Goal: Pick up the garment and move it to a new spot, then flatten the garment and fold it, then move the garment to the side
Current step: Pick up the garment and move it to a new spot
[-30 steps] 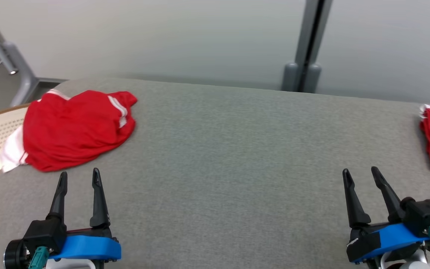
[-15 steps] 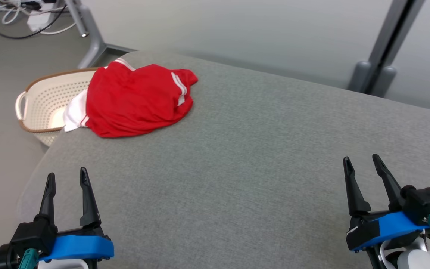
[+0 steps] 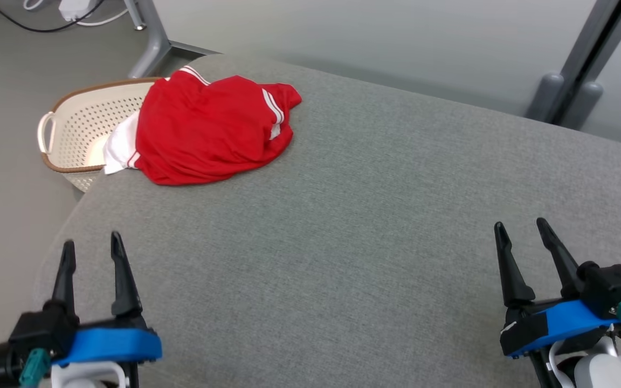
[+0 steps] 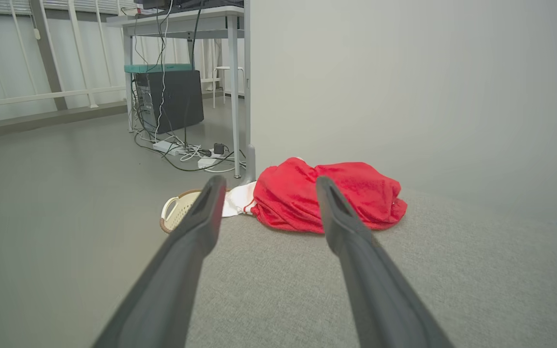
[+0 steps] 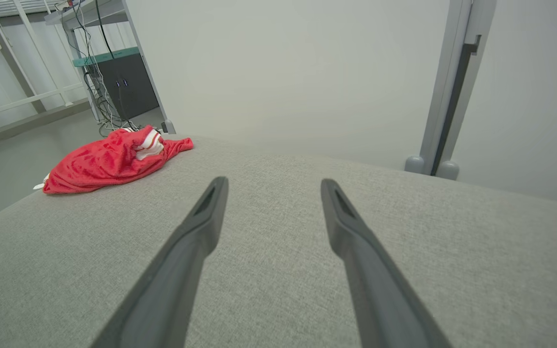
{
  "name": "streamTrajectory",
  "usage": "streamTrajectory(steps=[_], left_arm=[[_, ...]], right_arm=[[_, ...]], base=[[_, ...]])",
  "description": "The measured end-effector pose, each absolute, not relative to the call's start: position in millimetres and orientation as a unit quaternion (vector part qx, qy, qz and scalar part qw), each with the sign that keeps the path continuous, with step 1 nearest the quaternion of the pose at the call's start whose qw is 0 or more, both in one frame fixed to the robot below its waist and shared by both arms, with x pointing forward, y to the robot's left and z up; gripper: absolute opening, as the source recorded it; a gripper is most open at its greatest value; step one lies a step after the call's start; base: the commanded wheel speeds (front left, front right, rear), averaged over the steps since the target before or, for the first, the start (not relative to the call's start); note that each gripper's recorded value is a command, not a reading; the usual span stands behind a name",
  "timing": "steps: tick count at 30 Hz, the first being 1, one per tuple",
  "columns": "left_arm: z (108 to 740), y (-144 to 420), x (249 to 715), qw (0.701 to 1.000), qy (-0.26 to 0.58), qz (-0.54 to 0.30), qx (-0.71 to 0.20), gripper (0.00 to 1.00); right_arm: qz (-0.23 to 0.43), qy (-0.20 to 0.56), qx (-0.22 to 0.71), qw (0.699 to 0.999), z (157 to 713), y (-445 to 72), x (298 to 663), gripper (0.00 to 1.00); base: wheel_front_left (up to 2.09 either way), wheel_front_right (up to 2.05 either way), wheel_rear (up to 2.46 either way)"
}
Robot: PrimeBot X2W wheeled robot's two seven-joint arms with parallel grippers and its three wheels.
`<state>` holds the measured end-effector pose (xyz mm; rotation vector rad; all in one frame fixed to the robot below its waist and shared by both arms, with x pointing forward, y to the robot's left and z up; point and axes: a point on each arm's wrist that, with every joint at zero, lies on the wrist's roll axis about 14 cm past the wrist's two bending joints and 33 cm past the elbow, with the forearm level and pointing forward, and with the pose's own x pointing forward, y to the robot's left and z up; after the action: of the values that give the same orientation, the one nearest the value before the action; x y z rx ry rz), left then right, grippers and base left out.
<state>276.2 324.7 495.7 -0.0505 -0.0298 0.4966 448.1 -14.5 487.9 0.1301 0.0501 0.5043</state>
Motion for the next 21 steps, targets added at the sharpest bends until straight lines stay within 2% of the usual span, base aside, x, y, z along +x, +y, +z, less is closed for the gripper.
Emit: streamTrajectory(steps=[7,14,21], left_arm=[[528,333,339,0.976,-0.059,0.21,-0.01,1.0],[556,344,433,0.982,-0.077,0.169,0.016,1.0],[534,350,538,0.988,-0.046,0.143,0.021,1.0]], right_arm=[[0.217,0.018,0.053,0.975,488,-42,464,1.0],[0.167,0.007,0.036,0.985,488,-85,484,1.0],[0.1,0.028,0.005,0.995,465,-142,498,1.0]], base=[[0.0,0.0,0.0],[0.0,0.0,0.0],[0.0,0.0,0.0]])
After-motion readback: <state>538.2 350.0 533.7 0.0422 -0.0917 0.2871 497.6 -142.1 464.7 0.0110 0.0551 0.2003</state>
